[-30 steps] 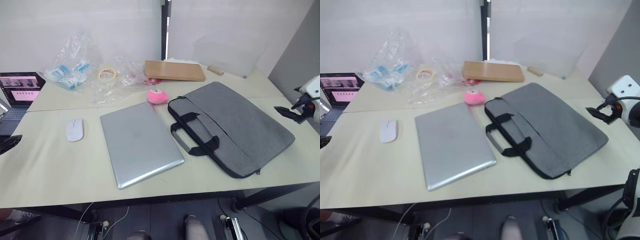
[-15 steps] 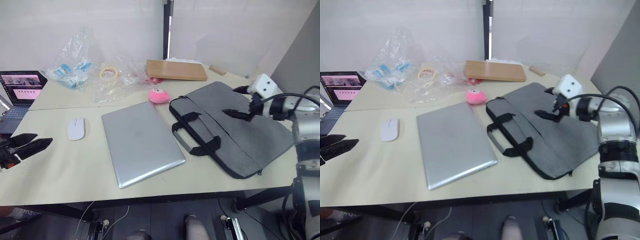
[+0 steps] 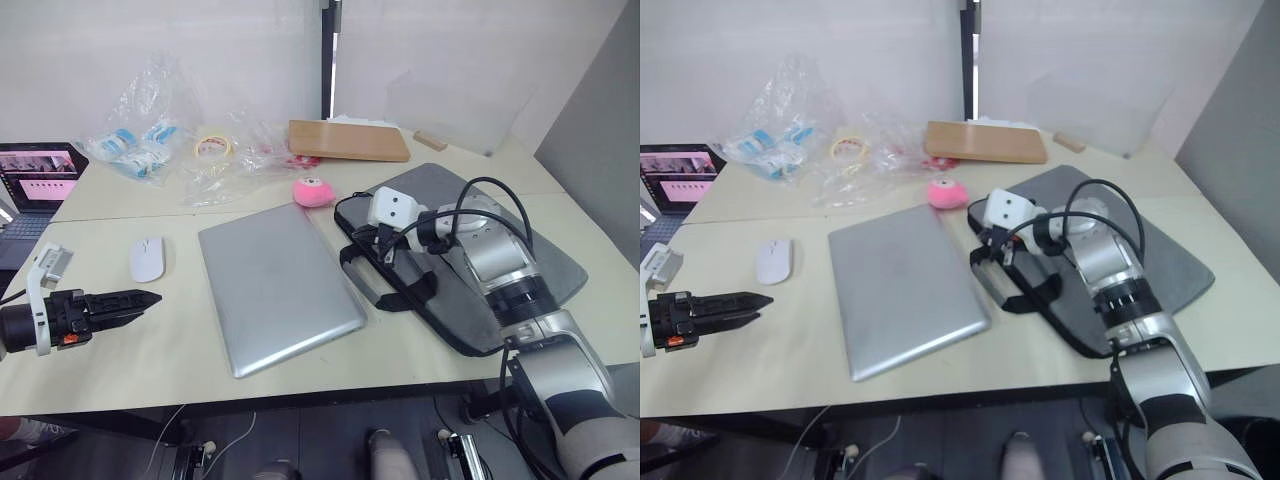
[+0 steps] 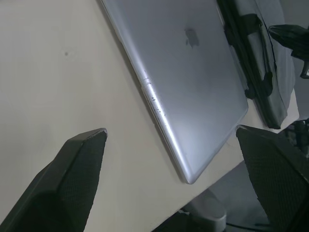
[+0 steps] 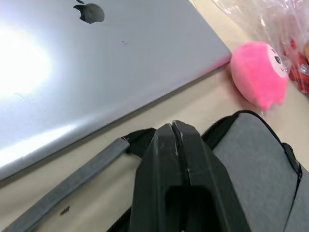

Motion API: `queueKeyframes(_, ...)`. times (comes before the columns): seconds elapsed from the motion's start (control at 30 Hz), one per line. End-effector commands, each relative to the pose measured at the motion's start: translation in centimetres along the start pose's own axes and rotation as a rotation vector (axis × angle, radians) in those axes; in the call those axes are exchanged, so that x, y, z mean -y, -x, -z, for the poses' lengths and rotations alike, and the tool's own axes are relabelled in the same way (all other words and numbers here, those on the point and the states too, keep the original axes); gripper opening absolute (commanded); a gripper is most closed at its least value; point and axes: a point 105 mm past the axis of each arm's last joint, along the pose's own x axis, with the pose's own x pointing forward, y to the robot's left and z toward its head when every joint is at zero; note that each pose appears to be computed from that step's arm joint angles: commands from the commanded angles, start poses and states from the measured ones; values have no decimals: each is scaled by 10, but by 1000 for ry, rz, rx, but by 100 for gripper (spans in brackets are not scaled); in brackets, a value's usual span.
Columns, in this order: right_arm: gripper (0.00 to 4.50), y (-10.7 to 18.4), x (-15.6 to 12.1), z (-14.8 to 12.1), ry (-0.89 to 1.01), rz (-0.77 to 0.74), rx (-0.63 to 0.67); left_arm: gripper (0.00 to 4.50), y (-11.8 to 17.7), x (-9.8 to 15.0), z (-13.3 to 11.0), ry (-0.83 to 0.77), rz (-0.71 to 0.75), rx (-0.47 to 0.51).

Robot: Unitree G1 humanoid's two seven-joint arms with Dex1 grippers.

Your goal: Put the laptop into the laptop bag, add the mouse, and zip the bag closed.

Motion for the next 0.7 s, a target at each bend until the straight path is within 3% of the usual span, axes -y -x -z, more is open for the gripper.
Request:
queueKeyframes(0.03, 2, -10, 5, -7, 66, 24, -13, 450, -6, -1, -3, 78, 29, -20)
queueKeyframes(0.17, 2, -31, 5, 1, 106, 37, -70, 450, -24, -4, -2, 175, 95, -42)
queueKeyframes(0.57, 2, -59, -5, -4, 101, -12, -60, 450, -43, -11, -1, 241, 113, -37)
queueKeyframes(0.7, 2, -70, -11, -8, 107, -31, -56, 450, -47, -11, 7, 238, 120, -80)
